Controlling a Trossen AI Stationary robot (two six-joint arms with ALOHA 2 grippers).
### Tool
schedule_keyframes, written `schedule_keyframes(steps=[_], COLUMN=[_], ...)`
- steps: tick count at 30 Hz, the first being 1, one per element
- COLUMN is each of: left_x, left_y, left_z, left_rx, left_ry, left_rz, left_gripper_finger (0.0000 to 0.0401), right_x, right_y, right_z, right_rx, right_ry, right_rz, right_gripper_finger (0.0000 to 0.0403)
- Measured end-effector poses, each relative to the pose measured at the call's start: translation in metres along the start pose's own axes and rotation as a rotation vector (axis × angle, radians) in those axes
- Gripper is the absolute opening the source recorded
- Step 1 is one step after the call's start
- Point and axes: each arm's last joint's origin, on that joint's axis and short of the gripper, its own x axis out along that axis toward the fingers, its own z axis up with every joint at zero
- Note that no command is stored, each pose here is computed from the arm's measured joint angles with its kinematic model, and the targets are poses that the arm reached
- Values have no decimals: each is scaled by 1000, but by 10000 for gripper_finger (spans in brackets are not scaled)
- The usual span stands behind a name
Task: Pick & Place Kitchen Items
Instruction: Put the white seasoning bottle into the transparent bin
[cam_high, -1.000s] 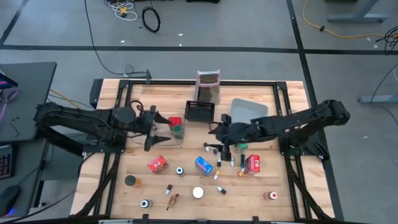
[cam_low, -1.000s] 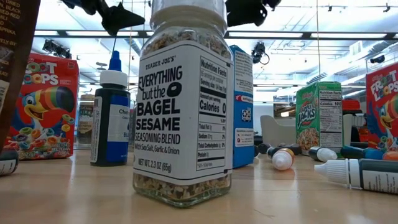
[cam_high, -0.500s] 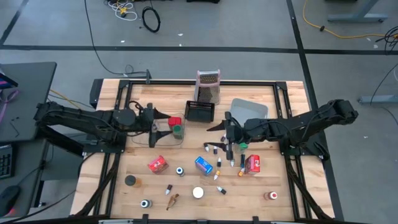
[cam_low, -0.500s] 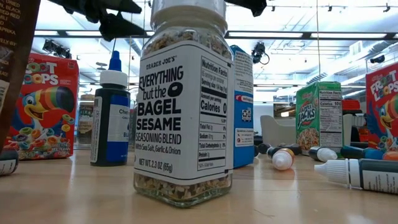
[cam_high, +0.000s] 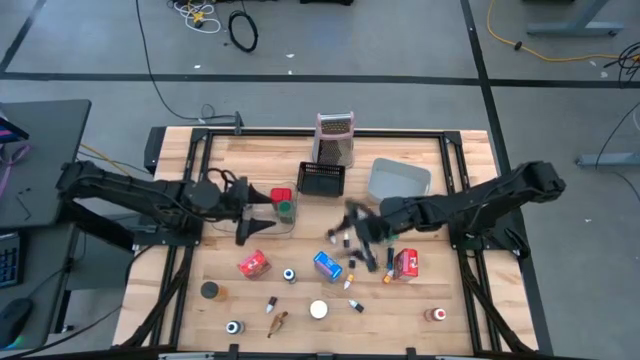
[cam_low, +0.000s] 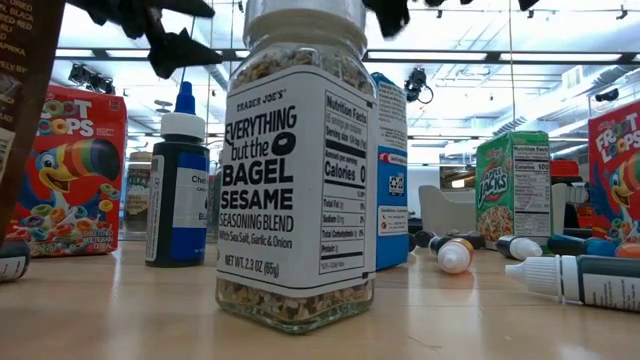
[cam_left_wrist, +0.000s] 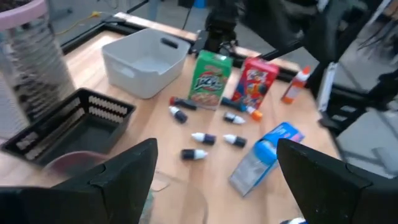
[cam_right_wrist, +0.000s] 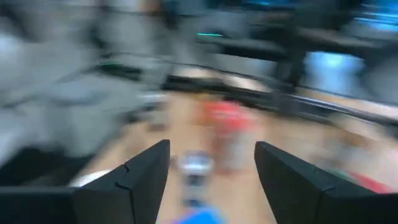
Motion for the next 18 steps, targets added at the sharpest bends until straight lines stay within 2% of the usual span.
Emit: schedule_keyframes(steps=[2,4,7,10,14,18], left_x=[-1,-1,-2,-3,-3,-3], left_y=[-3,-7,-11,-14,-14,-13], left_z=[1,3,6,7,6,6], left_rx=[-6,-8,-17,-20,-25,-26], left_ry=[-17,-39,-72,-91,-89,-96], left_rz=[-22,-45,-74,-92,-79,-53], left_gripper_finger=[341,341,341,341,341,341], right_x=[5,12,30,46,60,73], right_y=[10,21,35,44,49,52], right_z=[1,-2,-14,-27,-41,-45], right_rx=[-44,-90,-149,-179,-144,-97], right_ry=[-41,-66,-79,-88,-15,14], right_rz=[151,227,253,234,227,296], right_gripper_finger=[247,247,247,247,247,247])
